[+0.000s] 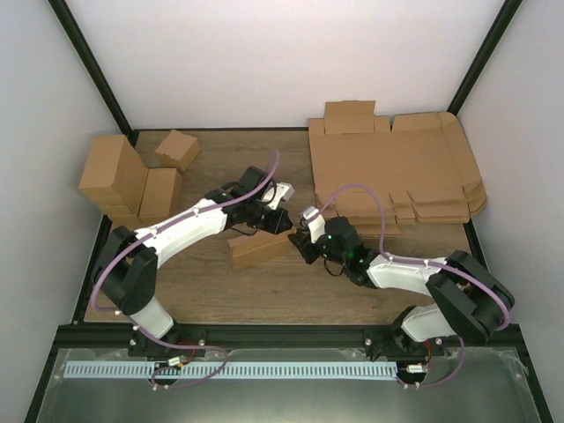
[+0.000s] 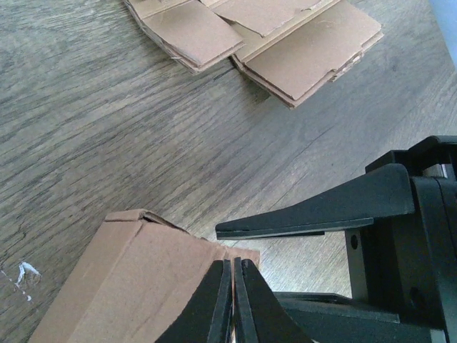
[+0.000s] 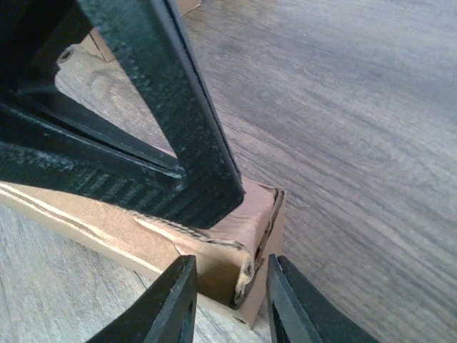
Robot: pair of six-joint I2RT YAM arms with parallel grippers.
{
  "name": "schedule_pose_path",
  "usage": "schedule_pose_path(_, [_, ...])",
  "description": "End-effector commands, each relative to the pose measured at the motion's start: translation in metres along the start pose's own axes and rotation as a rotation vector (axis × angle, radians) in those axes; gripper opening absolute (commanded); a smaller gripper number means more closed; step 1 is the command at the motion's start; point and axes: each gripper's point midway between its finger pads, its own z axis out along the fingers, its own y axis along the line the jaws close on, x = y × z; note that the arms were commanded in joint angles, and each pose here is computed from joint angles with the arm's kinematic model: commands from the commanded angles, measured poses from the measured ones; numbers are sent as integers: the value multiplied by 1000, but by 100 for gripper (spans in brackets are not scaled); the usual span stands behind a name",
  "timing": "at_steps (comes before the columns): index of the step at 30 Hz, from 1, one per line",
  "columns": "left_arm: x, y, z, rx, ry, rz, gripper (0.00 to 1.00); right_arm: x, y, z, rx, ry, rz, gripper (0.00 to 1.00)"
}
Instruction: Fold the paper box
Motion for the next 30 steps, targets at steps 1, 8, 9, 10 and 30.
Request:
schedule_pose_path(1, [3, 6, 7, -5, 9, 9, 4, -7, -1, 0, 25, 15, -25, 31])
schedule_pose_path(8, [6, 9, 2, -30, 4, 5, 4, -19, 2, -5, 15, -10, -2, 33])
schedule_pose_path(9, [6, 9, 2, -33, 3, 4, 4, -19, 2, -5, 17, -10, 0, 33])
schedule_pose_path(10, [6, 10, 1, -36, 1, 3, 4, -20, 2, -6, 17, -12, 1, 33])
schedule_pose_path(30, [6, 10, 3, -32, 5, -1, 4, -25, 2, -6, 24, -9, 42, 17])
